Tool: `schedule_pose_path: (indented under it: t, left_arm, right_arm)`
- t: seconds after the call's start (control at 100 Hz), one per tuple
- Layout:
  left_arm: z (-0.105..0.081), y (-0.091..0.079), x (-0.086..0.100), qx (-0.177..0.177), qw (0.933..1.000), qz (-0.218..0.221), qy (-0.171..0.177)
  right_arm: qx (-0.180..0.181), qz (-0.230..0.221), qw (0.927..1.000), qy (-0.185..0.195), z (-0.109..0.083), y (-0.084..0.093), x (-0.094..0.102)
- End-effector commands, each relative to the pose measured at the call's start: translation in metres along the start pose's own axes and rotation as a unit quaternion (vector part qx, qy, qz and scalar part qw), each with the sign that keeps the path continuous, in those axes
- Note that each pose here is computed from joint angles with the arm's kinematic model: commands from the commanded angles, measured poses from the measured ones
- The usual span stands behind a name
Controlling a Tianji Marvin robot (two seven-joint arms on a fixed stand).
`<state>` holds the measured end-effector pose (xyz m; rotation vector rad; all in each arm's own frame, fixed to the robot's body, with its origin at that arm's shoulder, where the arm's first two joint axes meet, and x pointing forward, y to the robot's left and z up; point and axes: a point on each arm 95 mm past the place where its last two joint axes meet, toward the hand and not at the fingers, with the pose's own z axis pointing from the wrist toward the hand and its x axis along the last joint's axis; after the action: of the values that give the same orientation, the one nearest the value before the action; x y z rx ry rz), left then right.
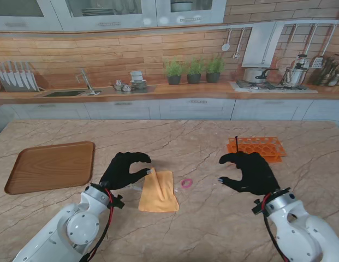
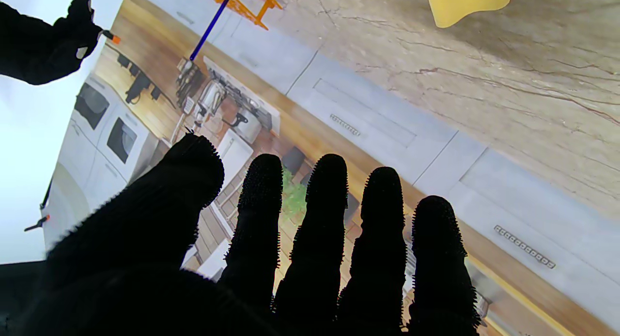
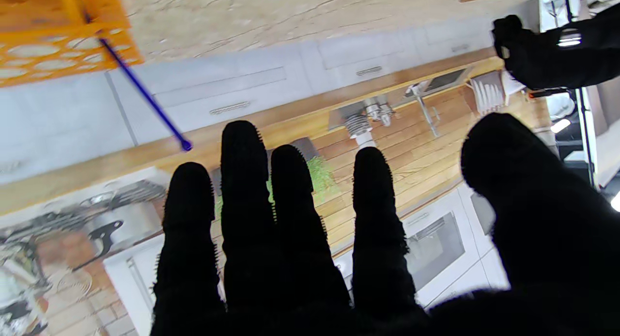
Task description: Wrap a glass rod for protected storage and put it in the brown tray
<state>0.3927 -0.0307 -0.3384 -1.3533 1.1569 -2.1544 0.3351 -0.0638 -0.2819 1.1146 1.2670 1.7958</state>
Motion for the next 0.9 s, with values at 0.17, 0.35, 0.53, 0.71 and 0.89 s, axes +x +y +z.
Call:
schedule_pose_path:
  t: [0.17, 0.35, 0.53, 0.71, 0.89]
  left_arm:
    - [0.005, 0.002, -0.006, 0.004, 0.9998, -0.006, -0.016]
    - [0.011, -0.001, -0.009, 0.015, 0.9996, -0.01, -0.02]
    - [0.016, -0.005, -0.011, 0.025, 0.9995, -0.013, -0.016]
    - [0.019, -0.003, -0.013, 0.036, 0.9988, -0.024, -0.023]
    - [0.02, -0.003, -0.016, 0.029, 0.9989, -0.02, -0.03]
  right_arm:
    - [-0.013, -0.061, 0.9975, -0.033, -0.01, 0.025, -0.028]
    - [-0.017, -0.1, 0.9929, -0.062, -0.009, 0.039, -0.052]
    - [-0.022, -0.122, 0.9888, -0.084, 0.003, 0.042, -0.081]
    - [-0.015, -0.115, 0.988, -0.103, 0.022, 0.033, -0.108]
    - [-0.003, -0.098, 0.9886, -0.114, 0.044, 0.018, -0.127]
